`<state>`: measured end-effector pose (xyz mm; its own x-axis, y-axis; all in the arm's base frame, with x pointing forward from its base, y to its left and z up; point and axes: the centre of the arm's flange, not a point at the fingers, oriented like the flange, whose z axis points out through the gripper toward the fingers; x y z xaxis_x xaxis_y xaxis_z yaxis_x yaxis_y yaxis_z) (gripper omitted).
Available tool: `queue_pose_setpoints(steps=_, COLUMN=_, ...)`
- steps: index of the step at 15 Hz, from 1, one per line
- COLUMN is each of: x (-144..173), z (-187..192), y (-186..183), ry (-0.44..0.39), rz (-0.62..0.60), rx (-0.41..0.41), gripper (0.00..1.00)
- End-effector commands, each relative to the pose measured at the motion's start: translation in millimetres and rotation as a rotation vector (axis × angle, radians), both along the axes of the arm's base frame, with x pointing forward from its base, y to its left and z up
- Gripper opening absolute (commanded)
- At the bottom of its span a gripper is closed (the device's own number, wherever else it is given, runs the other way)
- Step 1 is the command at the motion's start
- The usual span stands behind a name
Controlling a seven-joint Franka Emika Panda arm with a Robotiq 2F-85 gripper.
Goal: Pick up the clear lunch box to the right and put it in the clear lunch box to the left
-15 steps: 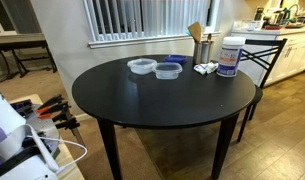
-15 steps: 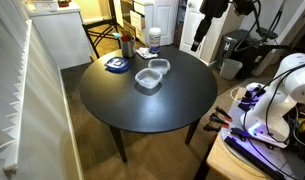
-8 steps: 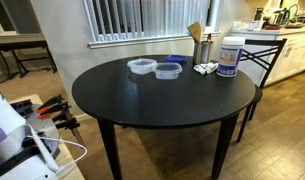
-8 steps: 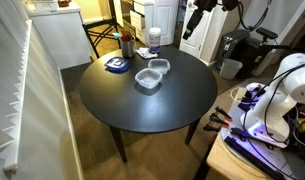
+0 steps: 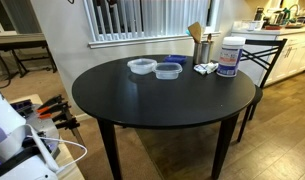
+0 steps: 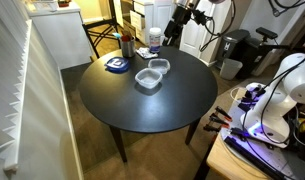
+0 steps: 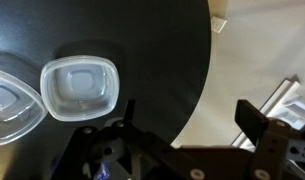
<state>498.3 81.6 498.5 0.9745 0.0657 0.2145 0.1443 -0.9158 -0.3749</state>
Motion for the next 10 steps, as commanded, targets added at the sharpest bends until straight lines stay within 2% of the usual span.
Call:
queue_pose_setpoints(steps=1, x=42.8, z=-35.5, y=-25.2, ry=0.064, rz=-0.177, rx=0.063, gripper=1.00)
queue_pose_setpoints(steps=6, x=61.1, z=-89.1, y=-75.4, ry=0.168, rz=-0.370, rx=0.137, gripper=1.00)
queue_pose_setpoints(steps=8, x=58.4, z=-101.4, y=-84.3, ry=0.234, rz=-0.339, rx=0.201, gripper=1.00)
queue_pose_setpoints(steps=9, x=55.1, z=-100.1, y=-79.0, ry=0.240, rz=-0.302, rx=0.232, gripper=1.00)
queue_pose_setpoints(steps=10, x=54.0, z=-102.6, y=-81.4, ry=0.222, rz=-0.339, rx=0.172, gripper=1.00)
